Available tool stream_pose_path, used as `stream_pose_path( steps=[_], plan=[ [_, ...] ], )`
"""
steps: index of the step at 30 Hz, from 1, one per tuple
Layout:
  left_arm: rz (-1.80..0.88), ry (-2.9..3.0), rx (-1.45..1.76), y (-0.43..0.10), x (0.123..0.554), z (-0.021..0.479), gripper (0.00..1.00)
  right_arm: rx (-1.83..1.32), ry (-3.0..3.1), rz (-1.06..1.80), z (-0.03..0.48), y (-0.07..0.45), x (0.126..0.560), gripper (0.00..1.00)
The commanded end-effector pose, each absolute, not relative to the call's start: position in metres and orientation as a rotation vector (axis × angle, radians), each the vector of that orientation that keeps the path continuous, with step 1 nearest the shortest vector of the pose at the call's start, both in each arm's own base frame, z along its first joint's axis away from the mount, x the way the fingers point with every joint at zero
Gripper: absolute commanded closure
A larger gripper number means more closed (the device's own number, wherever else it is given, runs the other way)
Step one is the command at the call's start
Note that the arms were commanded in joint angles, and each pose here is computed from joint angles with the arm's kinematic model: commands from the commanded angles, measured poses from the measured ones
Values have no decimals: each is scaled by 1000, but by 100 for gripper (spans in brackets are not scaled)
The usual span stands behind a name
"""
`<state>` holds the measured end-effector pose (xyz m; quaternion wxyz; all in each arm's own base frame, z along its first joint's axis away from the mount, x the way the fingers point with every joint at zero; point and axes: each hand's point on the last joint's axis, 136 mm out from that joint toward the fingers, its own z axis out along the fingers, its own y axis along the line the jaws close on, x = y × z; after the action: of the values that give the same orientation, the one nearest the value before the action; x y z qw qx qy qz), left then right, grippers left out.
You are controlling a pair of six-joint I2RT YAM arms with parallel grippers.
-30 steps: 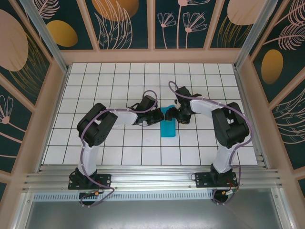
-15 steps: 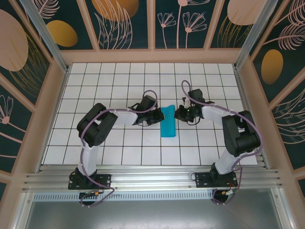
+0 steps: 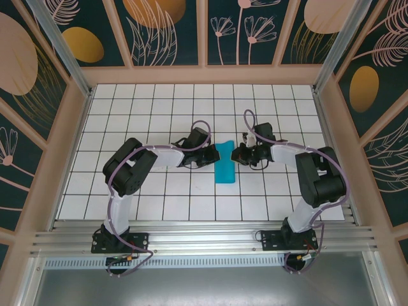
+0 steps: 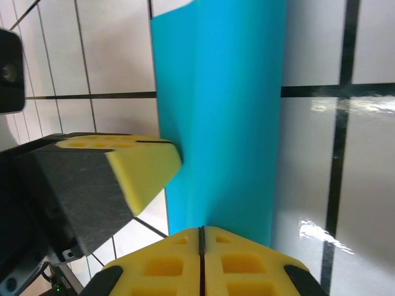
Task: Fold a paper plane with a square sheet of paper (pick it up from the middle)
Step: First fold the paper in half at the center of the table.
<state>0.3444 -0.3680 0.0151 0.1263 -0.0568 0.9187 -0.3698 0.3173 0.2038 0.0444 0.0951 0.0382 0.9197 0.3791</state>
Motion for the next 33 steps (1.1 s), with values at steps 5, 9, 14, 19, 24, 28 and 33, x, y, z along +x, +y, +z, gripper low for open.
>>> stream_pose_path(
  steps=[5, 9, 14, 19, 24, 28, 33],
  plan=[
    [-931, 2783, -178, -349, 328, -15, 100, 153, 2773, 1131, 17, 190, 305, 90],
    [-931, 2784, -174, -349, 328, -16, 100, 179, 2804, 1119, 5, 183, 298, 90],
    [-927, 2789, -176, -349, 327, -18, 100, 204, 2855, 1085, -12, 176, 286, 89],
    [-925, 2792, -169, -348, 326, -18, 100, 171, 2808, 1115, 8, 179, 293, 88],
    [-920, 2793, -166, -347, 326, -18, 100, 106, 2684, 1287, 49, 195, 296, 87],
    [-911, 2798, -161, -345, 324, -20, 100, 115, 2691, 1332, 45, 198, 286, 87],
    [-911, 2799, -156, -345, 323, -20, 100, 154, 2780, 1312, 18, 194, 270, 87]
  ],
)
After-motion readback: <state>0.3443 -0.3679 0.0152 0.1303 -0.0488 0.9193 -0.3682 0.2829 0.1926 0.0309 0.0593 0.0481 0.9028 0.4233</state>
